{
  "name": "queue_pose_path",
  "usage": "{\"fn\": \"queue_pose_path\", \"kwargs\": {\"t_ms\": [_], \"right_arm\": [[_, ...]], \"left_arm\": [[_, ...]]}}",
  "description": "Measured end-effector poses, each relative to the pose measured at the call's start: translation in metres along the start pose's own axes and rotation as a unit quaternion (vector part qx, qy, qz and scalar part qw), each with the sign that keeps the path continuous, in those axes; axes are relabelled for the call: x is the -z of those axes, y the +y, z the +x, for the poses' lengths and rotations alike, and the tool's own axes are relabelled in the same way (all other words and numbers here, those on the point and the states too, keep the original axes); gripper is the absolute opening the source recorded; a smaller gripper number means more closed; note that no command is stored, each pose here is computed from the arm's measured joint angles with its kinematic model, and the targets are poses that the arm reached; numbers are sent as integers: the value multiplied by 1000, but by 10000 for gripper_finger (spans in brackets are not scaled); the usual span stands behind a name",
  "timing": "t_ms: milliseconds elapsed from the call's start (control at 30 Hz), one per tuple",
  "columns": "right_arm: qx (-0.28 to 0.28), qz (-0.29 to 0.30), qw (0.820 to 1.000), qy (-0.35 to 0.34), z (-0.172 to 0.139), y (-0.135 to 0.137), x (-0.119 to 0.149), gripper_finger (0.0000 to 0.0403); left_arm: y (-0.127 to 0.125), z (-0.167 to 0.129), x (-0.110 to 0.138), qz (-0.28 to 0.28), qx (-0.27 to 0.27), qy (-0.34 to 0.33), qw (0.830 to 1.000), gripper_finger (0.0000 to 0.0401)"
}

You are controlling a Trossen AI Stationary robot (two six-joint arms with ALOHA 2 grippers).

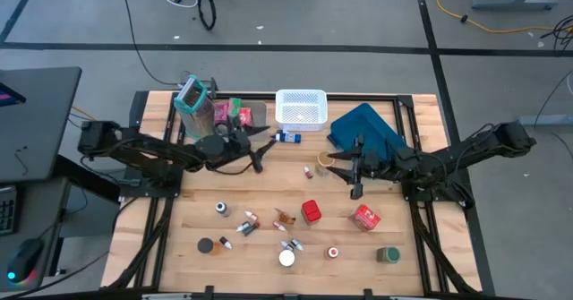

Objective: Pick & Place Kitchen Items
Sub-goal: Put the bottom red cereal box into the gray bin

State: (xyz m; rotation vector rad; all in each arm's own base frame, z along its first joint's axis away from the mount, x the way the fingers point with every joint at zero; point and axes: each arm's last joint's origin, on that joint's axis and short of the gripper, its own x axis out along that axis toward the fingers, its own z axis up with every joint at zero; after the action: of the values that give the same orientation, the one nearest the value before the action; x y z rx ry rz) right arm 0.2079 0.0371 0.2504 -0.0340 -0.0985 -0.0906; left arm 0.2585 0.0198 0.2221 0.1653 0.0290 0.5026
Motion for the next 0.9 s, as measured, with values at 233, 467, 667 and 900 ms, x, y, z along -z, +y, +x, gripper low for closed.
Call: {"fn": "queue_pose_path", "kwargs": {"t_ms": [233,467,667,900], "right_arm": [[-28,26,998,51,6,13,-14,173],[-31,107,980,168,1,20,1,173],[-69,120,967,214,-6,25,6,173],[-163,257,906,295,-25,28,3,173]], "left_arm": [[13,-31,-38,8,28,33,999,240],[26,-65,-51,-14,157,55,986,240],[26,-82,-55,-23,310,44,949,240],[28,-80,-61,76,285,-16,955,240]]}}
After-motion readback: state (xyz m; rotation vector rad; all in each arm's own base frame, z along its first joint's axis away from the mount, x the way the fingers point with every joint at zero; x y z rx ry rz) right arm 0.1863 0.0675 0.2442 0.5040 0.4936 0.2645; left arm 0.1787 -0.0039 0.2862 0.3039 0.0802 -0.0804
